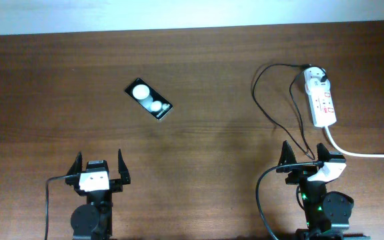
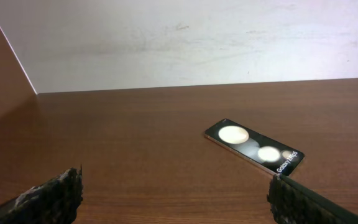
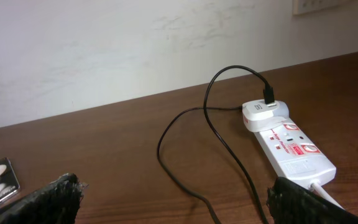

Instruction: Plug charger to phone and switch on socket

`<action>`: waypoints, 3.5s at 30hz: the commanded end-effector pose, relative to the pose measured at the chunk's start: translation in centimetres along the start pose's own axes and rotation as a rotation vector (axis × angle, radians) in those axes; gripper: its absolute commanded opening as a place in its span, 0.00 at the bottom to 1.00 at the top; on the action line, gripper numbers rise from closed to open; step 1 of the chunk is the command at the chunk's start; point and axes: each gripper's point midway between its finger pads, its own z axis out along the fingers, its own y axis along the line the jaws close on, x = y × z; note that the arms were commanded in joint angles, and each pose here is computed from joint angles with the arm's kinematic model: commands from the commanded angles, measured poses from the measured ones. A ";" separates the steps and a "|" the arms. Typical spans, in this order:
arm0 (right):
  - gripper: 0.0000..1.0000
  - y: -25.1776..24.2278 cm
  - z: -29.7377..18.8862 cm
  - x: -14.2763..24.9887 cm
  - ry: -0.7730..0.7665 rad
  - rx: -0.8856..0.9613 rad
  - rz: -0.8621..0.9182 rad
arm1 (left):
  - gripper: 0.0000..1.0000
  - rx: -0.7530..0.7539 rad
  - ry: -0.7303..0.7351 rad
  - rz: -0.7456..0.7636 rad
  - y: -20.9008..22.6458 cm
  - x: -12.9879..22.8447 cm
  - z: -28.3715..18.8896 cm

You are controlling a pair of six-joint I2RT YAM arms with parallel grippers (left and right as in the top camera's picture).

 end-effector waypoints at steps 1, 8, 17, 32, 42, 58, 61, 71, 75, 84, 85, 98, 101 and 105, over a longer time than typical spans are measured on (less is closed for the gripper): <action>0.99 -0.2 0.0 0.1 -0.002 0.009 -0.010 | 0.99 0.002 0.007 0.016 0.0 0.3 0.0; 0.99 -0.2 0.0 0.1 -0.002 0.009 -0.010 | 0.99 0.002 0.007 0.016 0.0 0.3 0.0; 0.99 -0.2 0.0 0.1 -0.002 0.009 -0.010 | 0.99 0.002 0.007 0.016 0.0 0.3 0.0; 0.99 -0.2 0.0 0.2 0.001 0.010 -0.010 | 0.99 0.002 0.007 0.016 0.0 0.3 0.0; 0.99 -0.2 0.0 0.2 0.001 0.010 -0.010 | 0.99 0.001 0.007 0.016 0.0 0.3 0.0; 0.99 -0.2 0.0 0.2 0.001 0.010 -0.010 | 0.99 0.001 0.007 0.016 0.0 0.3 0.0; 0.99 -0.2 0.0 0.2 0.001 0.010 -0.010 | 0.99 0.001 0.007 0.016 0.0 0.3 0.0; 0.99 -0.2 0.0 0.2 0.001 0.010 -0.010 | 0.99 0.001 0.004 0.016 0.0 0.2 0.0; 0.99 -0.2 0.0 0.2 0.001 0.010 -0.010 | 0.99 0.001 0.004 0.016 0.0 0.2 0.0; 0.99 -0.2 0.0 0.2 0.001 0.010 -0.010 | 0.99 0.001 0.005 0.016 0.0 0.2 0.0; 0.99 -0.2 0.0 0.2 0.001 0.010 -0.010 | 0.99 0.001 0.004 0.016 0.0 0.2 0.0; 0.99 -0.2 0.0 0.2 0.001 0.010 -0.010 | 0.99 0.039 0.005 0.016 -0.6 0.3 0.0; 0.99 -0.2 0.0 0.2 0.001 0.010 -0.010 | 0.99 0.035 0.004 0.017 -0.6 0.2 0.0; 0.99 -0.2 0.0 0.2 0.001 0.010 -0.010 | 0.99 0.190 -0.008 0.004 -3.2 -0.1 -0.2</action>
